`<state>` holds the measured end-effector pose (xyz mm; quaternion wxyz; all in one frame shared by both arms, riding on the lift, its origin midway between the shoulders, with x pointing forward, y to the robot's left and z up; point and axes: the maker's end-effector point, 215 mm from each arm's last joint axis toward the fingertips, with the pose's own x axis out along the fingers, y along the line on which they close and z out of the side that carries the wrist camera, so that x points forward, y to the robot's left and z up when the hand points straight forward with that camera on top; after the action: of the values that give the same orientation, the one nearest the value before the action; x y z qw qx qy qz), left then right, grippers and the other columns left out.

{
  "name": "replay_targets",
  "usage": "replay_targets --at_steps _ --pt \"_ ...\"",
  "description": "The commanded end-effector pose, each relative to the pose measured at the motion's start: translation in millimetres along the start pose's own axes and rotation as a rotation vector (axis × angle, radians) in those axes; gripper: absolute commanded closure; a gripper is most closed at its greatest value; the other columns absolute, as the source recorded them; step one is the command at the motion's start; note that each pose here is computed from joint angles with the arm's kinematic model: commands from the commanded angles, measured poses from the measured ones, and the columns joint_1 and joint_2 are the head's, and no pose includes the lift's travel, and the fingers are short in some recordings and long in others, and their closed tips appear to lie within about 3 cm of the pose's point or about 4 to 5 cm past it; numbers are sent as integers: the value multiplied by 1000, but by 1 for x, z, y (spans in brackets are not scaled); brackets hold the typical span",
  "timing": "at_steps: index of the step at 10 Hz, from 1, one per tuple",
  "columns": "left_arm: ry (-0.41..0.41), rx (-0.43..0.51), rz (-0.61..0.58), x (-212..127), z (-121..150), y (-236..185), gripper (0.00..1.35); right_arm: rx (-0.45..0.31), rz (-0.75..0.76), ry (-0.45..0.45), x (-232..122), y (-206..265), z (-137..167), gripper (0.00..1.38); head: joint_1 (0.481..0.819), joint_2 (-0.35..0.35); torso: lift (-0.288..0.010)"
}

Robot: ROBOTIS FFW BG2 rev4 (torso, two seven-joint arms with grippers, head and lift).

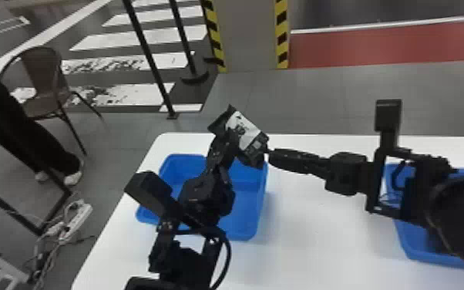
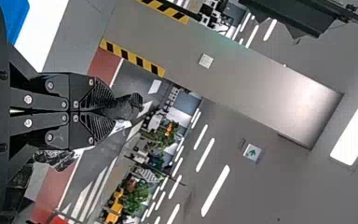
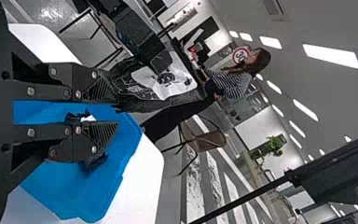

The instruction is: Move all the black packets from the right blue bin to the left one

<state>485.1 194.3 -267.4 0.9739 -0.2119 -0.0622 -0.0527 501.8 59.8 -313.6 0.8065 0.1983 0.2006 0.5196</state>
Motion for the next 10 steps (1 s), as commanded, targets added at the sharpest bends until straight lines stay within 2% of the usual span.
replay_targets --at_steps 1,2,3,5,7,8,9,10 --pt "-29 5 5 0 9 1 1217 -1 10 -50 0 -1 9 406 695 278 -110" --pt "-35 10 10 0 11 3 1217 -3 4 -85 -7 -2 15 82 695 280 -110" --pt "-39 27 24 -2 13 11 1217 -17 -20 -94 -15 -8 17 68 695 280 -110" --pt "-24 150 89 -5 7 39 1217 -32 -94 -103 -39 -25 12 186 691 274 -110" --pt "72 329 164 -10 -27 85 1217 -36 -171 -107 -64 -36 7 197 695 269 -110" --pt "115 368 182 -12 -49 101 1207 -41 -198 -110 -74 -41 7 197 695 269 -110" --pt "136 367 192 -15 -64 110 940 -64 -230 -118 -85 -46 13 197 695 267 -110" --pt "145 348 194 -16 -70 110 378 -109 -302 -117 -105 -55 20 197 695 260 -110"
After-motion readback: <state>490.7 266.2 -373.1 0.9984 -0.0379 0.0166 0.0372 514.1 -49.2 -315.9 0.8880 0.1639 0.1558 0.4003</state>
